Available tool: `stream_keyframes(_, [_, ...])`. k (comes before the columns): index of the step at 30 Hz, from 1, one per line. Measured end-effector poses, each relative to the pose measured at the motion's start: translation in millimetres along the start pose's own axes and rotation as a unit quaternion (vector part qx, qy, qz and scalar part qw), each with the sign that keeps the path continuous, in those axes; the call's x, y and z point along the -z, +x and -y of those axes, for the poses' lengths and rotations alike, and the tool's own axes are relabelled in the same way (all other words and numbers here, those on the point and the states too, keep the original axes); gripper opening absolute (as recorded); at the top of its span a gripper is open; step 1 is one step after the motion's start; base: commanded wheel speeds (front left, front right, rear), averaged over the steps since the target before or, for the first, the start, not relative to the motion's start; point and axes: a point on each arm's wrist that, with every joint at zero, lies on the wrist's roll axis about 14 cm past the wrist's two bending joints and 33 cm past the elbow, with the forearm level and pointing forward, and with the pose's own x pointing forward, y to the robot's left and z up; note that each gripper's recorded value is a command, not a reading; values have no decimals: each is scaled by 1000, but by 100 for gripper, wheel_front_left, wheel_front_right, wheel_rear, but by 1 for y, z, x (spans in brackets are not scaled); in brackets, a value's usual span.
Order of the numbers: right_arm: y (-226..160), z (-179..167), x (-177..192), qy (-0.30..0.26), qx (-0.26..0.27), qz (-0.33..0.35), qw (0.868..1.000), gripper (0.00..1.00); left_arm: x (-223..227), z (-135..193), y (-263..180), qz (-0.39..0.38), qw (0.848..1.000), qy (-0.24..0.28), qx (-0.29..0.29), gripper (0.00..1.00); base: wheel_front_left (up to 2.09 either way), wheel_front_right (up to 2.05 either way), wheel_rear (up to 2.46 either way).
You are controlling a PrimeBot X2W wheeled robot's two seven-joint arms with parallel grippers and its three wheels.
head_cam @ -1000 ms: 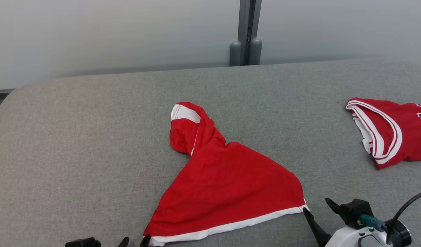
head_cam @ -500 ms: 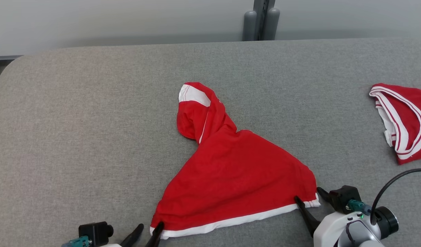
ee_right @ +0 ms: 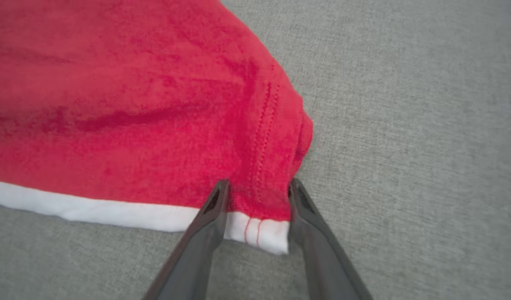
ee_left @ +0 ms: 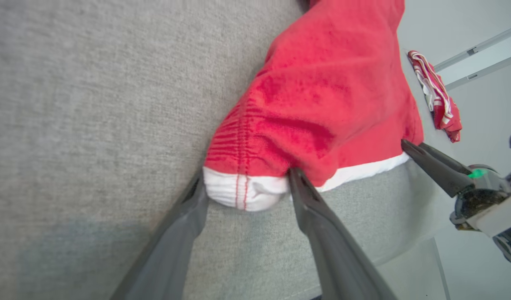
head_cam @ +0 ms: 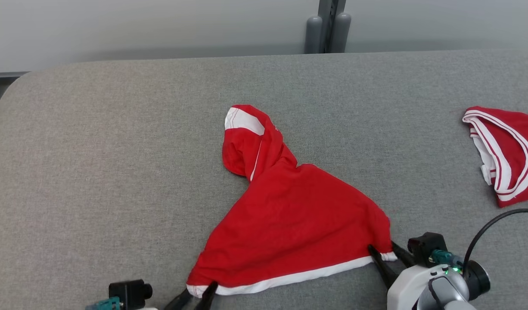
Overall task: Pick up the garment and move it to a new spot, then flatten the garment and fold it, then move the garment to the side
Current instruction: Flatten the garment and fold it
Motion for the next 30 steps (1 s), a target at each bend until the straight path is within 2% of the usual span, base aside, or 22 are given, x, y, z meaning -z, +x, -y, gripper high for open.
stream_keyframes(1, [1,-2,0,9,-3,0,1000,0,-3,1,2,5,1000,5,3,64,0,0,0])
stream_keyframes(2, [1,-6,0,15,-9,-1,1000,0,-8,1,4,12,1000,9,4,45,0,0,0])
stream_keyframes(3, [1,-7,0,26,-10,0,1000,0,-11,2,5,17,1000,15,7,0,0,0,0])
stream_keyframes(7, [-1,-4,-10,82,-8,20,996,0,-19,15,8,32,999,6,33,0,0,0,0])
stream_keyframes(9, [-5,-1,-32,125,-9,58,990,0,-29,33,7,46,997,-18,66,0,0,0,0])
stream_keyframes(10, [-8,3,-49,150,-10,87,985,0,-36,41,5,52,995,-11,82,0,0,0,0])
stream_keyframes(13, [-27,17,-106,209,-22,183,960,0,-73,65,-7,93,986,-7,135,0,0,0,0])
stream_keyframes(14, [-47,26,-145,229,-38,243,942,0,-103,87,-19,127,976,3,177,0,0,0,0])
stream_keyframes(15, [-57,33,-162,237,-40,271,932,0,-118,95,-25,142,970,16,194,0,0,0,0])
stream_keyframes(21, [-90,57,-246,224,-65,374,898,0,-202,150,-42,211,935,90,272,0,0,0,0])
stream_keyframes(23, [-88,61,-276,197,-71,397,894,0,-230,160,-34,225,927,131,271,0,0,0,0])
stream_keyframes(25, [-80,64,-310,183,-74,423,884,0,-259,167,-17,232,922,164,263,0,0,0,0])
stream_keyframes(27, [-63,73,-336,157,-58,432,886,0,-283,170,11,230,922,191,245,0,0,0,0])
stream_keyframes(30, [-40,82,-360,155,-48,441,883,0,-307,172,41,236,924,192,231,0,0,0,0])
